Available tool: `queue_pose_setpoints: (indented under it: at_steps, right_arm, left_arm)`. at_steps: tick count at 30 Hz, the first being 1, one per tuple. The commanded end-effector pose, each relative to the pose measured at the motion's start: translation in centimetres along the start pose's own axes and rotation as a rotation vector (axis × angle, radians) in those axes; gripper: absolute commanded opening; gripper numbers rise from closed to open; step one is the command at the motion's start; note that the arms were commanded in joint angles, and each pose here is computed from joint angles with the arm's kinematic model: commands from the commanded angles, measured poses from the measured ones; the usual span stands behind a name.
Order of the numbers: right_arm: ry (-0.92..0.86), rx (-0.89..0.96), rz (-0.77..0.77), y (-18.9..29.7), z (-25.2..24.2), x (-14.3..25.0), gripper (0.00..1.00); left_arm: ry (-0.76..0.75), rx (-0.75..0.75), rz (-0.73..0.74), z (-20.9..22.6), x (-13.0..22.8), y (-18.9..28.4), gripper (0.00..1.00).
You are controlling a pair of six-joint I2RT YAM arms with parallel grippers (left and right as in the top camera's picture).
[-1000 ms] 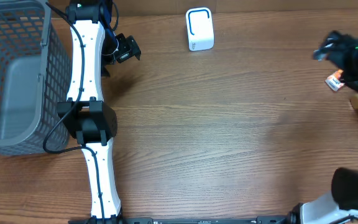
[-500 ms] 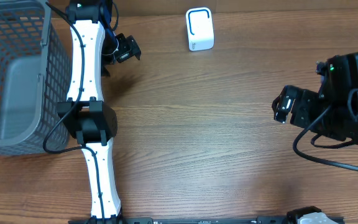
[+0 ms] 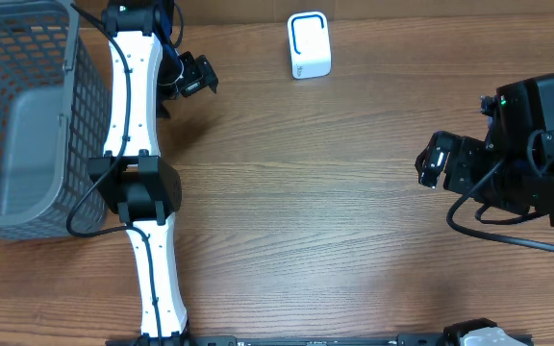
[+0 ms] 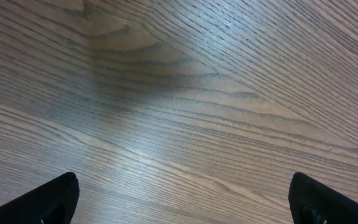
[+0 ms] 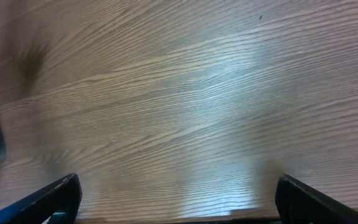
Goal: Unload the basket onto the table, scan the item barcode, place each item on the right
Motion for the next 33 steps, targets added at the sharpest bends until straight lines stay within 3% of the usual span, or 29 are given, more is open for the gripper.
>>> queue_pose_setpoints:
  at_steps: [1, 12, 19, 33]
  right_arm:
    - [0.026, 0.018, -0.026, 0.4, -0.3, 0.4, 1.0]
    - [-0.004, 0.004, -0.078, -0.3, -1.9, 2.9, 1.0]
    - [0.008, -0.08, -0.292, -1.0, -3.7, 5.4, 1.0]
    - [-0.007, -0.25, -0.742, -7.2, -7.8, 10.4, 1.0]
  left_arm:
    - [-0.027, -0.006, -0.01, -0.2, 0.2, 0.3, 1.0]
    - [-0.027, -0.006, -0.01, -0.2, 0.2, 0.3, 1.0]
    - [-0.027, -0.006, -0.01, -0.2, 0.2, 0.3, 1.0]
    - [-0.027, -0.006, -0.01, -0.2, 0.2, 0.3, 1.0]
Point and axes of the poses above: each gripper's point midway between its finger pads, its own y axis back along the fingers, its own z axis along the line the jaws close on, x = y × z, the point moved 9 cm from there along y, back along the fingers
